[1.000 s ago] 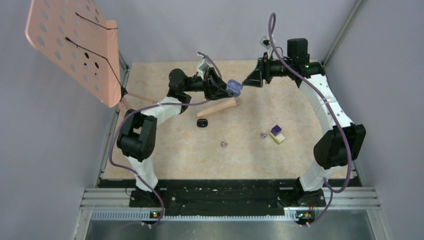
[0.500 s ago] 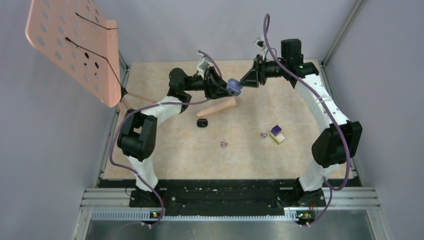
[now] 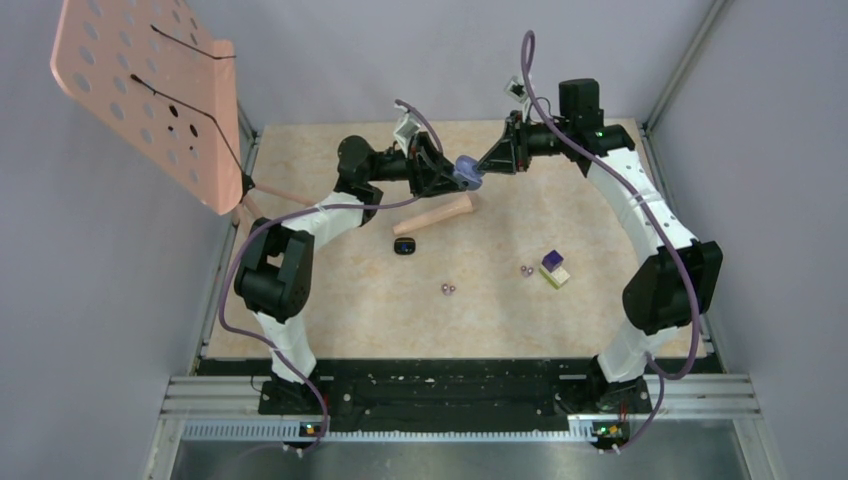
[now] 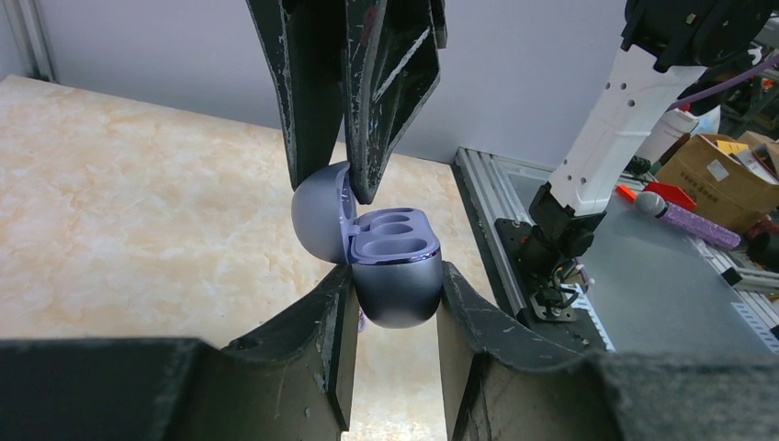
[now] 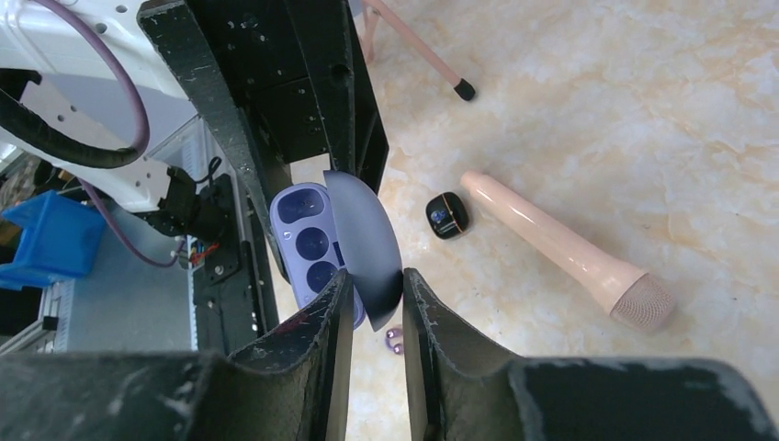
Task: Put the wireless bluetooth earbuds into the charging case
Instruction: Adjust the charging case.
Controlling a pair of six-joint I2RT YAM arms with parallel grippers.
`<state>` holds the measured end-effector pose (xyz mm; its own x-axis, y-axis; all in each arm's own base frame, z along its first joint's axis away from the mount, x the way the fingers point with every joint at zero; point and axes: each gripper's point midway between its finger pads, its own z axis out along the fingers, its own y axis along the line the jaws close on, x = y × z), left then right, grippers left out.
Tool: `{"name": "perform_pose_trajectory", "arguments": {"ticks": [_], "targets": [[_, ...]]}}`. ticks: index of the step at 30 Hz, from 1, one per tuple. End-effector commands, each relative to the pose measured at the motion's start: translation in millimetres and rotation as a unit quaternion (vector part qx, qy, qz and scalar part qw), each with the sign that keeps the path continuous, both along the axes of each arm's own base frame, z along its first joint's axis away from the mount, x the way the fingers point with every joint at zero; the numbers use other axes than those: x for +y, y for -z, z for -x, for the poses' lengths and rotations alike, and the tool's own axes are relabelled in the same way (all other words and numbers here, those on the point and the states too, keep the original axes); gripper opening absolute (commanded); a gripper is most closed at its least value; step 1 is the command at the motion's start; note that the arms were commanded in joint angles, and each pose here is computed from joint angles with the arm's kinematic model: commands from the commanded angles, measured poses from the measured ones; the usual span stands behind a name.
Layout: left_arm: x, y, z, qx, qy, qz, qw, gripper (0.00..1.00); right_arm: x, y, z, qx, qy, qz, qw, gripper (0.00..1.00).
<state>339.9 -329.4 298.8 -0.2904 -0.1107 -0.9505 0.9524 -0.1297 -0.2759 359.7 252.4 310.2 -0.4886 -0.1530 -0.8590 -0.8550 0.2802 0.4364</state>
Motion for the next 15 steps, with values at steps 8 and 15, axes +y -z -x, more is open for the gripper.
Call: {"name": "perform_pose_trajectory", "arguments": {"ticks": [8,15], "targets": [[-3,-8,-16,0.015,-0.04,0.01,0.999,0.31,5,-23,-7,-0.108,0.008,0.035,0.993,0.0],[-3,6,-25,0.041,-0.069,-0.008,0.997,0.54,3,-31,-9,-0.256,0.018,0.124,0.959,0.0]]}}
